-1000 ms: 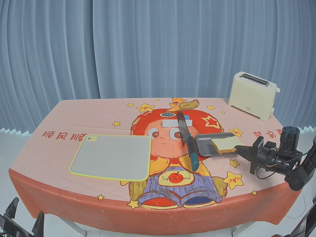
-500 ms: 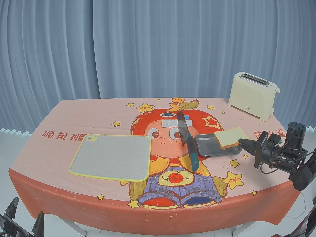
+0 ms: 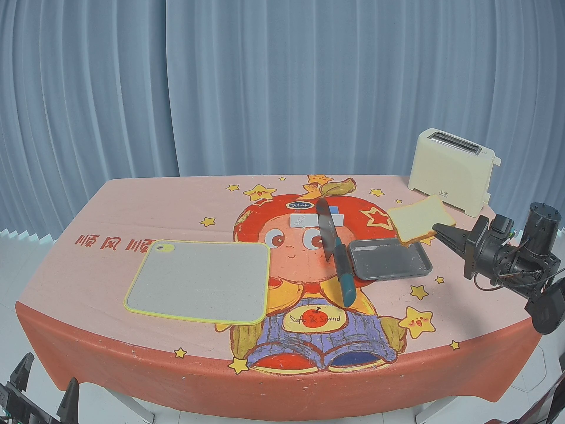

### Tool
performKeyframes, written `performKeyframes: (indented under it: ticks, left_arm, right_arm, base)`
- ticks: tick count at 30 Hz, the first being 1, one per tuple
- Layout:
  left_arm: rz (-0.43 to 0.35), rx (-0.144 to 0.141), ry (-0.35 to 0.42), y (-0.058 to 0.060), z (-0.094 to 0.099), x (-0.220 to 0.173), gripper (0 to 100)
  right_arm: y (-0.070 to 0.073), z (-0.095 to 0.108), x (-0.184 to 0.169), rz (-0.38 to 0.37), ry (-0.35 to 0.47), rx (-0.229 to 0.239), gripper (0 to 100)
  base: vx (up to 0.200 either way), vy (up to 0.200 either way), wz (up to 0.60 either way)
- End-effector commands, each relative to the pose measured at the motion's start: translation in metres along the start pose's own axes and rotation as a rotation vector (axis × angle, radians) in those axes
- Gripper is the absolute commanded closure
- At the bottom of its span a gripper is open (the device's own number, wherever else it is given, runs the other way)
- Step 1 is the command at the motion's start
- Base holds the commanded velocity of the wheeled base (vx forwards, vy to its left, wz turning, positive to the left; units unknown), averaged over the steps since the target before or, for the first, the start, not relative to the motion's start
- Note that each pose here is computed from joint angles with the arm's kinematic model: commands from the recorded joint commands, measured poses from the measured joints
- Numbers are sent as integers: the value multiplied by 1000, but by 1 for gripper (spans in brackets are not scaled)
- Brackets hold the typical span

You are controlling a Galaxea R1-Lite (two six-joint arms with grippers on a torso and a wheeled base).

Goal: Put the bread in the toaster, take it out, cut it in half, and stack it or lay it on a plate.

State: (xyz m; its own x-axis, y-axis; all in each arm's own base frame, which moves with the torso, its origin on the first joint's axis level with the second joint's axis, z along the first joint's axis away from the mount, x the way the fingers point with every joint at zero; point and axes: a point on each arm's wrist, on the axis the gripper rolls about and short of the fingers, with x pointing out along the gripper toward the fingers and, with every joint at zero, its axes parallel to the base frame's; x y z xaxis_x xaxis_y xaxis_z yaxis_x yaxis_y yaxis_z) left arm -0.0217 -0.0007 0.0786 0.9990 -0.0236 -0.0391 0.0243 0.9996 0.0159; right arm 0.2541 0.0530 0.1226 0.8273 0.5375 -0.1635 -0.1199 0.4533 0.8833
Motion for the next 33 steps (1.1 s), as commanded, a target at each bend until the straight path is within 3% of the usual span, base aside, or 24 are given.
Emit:
performKeyframes:
  ticks: [1, 6, 14, 26, 27, 28, 29, 33]
  left_arm:
    - [0, 0, 10, 0, -2, 1, 0]
    - [0, 0, 10, 0, -2, 1, 0]
    - [0, 0, 10, 0, -2, 1, 0]
    - [-1, 0, 10, 0, -2, 1, 0]
    - [0, 0, 10, 0, -2, 1, 0]
    - [0, 0, 10, 0, -2, 1, 0]
    - [0, 0, 10, 0, -2, 1, 0]
    - [0, 0, 10, 0, -2, 1, 0]
  right_arm:
    - [9, 1, -2, 34, -9, -64, 100]
    - [14, 3, 1, 53, -16, -165, 100]
    - [34, 8, 15, 132, -32, -315, 100]
    - [33, 7, 24, 130, -31, -451, 100]
    - [32, 7, 24, 120, -44, -490, 100]
    - [32, 7, 24, 120, -44, -490, 100]
    - [32, 8, 25, 85, -84, -555, 100]
    - [32, 8, 25, 41, -129, -660, 100]
  base:
    - [0, 0, 0]
    - [0, 0, 0]
    - [0, 0, 0]
    - [0, 0, 0]
    - [0, 0, 0]
    - [0, 0, 0]
    - [0, 0, 0]
    - [0, 0, 0]
